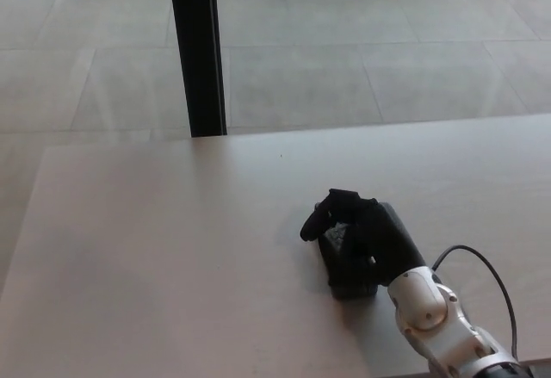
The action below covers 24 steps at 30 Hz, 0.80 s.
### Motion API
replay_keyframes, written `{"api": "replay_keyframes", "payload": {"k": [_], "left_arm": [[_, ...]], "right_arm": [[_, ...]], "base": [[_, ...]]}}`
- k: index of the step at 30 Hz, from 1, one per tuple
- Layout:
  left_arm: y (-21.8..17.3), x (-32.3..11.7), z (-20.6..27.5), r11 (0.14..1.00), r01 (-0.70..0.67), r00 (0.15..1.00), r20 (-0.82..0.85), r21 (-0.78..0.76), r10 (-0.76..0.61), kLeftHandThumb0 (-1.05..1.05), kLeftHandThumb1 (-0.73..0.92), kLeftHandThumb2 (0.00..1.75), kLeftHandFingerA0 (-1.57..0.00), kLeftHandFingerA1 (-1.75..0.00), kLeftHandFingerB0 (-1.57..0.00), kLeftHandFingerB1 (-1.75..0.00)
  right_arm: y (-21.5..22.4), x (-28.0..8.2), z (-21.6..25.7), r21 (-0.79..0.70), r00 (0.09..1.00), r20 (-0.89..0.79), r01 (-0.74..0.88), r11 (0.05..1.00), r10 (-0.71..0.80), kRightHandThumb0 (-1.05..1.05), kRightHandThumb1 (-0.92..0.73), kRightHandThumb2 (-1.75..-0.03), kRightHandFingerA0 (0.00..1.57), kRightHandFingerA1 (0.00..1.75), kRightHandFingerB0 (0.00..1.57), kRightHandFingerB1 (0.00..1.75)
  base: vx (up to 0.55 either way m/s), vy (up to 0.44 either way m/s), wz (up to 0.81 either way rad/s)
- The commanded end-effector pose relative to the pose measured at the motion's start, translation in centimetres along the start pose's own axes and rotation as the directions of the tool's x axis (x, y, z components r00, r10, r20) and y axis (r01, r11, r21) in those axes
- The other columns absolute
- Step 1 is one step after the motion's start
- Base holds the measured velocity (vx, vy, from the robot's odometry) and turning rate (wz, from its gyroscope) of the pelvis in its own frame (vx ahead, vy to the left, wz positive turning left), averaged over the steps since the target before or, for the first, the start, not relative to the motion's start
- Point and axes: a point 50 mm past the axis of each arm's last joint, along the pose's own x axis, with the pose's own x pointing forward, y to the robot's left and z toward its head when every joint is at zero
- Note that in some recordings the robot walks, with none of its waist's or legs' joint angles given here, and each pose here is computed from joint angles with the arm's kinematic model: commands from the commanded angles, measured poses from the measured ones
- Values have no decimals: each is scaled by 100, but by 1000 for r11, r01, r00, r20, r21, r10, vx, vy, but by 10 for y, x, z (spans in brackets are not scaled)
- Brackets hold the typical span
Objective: The robot uses its right hand to hold the eraser kept in the middle of the desk and use it to wipe the desk by swiping its surface twice
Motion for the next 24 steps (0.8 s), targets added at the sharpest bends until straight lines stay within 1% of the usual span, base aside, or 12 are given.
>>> {"api": "replay_keyframes", "payload": {"k": [1,6,11,12,13,14,15,16,18,21,22,24], "left_arm": [[7,0,10,1000,-13,999,43,17,13,-54,80,64,-75,-63,-55,-54],[8,0,9,1000,-14,999,42,5,13,-53,80,64,-76,-62,-53,-52],[8,0,8,1000,-18,999,40,12,18,-54,81,64,-76,-63,-55,-53],[8,0,8,1000,-14,999,41,-3,15,-54,81,64,-75,-63,-55,-53],[8,0,7,1000,-14,999,40,-5,15,-54,81,64,-75,-63,-55,-53],[8,0,7,1000,-13,999,38,-8,13,-54,82,64,-74,-61,-55,-52],[7,0,6,1000,-12,999,36,-15,13,-54,81,64,-73,-60,-53,-51],[7,0,6,1000,-16,999,35,-21,17,-55,80,64,-75,-61,-56,-52],[8,0,6,1000,-21,999,37,-20,21,-55,81,64,-76,-62,-58,-52],[10,0,6,1000,-25,999,41,-9,25,-55,82,64,-77,-63,-59,-53],[10,0,6,1000,-29,999,39,-11,29,-56,82,64,-79,-64,-61,-54],[11,0,7,1000,-28,999,34,-15,28,-56,83,65,-78,-63,-59,-53]], "right_arm": [[1,-28,-55,-145,974,-213,-108,984,75,-20,-50,-125,93,175,82,160],[-26,-30,-65,-193,970,-243,-58,979,10,-20,-47,-125,88,175,78,162],[-54,-35,-74,-110,958,-267,81,991,-108,-19,-40,-135,93,175,83,160],[-60,-36,-77,-89,948,-292,106,990,-127,-21,-47,-122,96,175,82,160],[-60,-35,-76,-89,949,-289,105,990,-127,-21,-47,-122,96,175,82,160],[-71,-40,-84,-68,929,-336,139,988,-154,-31,-51,-116,121,141,101,130],[-79,-46,-90,-32,916,-364,169,985,-168,-30,-51,-116,120,142,101,131],[-81,-47,-91,-29,912,-369,180,983,-178,-21,-54,-106,94,175,71,170],[-88,-51,-96,-37,895,-400,200,979,-198,-24,-59,-99,94,175,69,172],[-96,-57,-101,0,880,-415,255,967,-232,-22,-55,-105,97,175,71,169],[-103,-62,-106,-3,870,-426,275,962,-250,-23,-49,-119,97,175,73,170],[-114,-70,-112,8,851,-447,314,949,-277,-22,-50,-124,97,175,79,164]], "base": [[0,0,0],[0,0,0],[0,0,0],[0,0,0],[0,0,0],[0,0,0],[0,0,0],[0,0,0],[0,0,0],[0,0,0],[0,0,0],[0,0,0]]}}
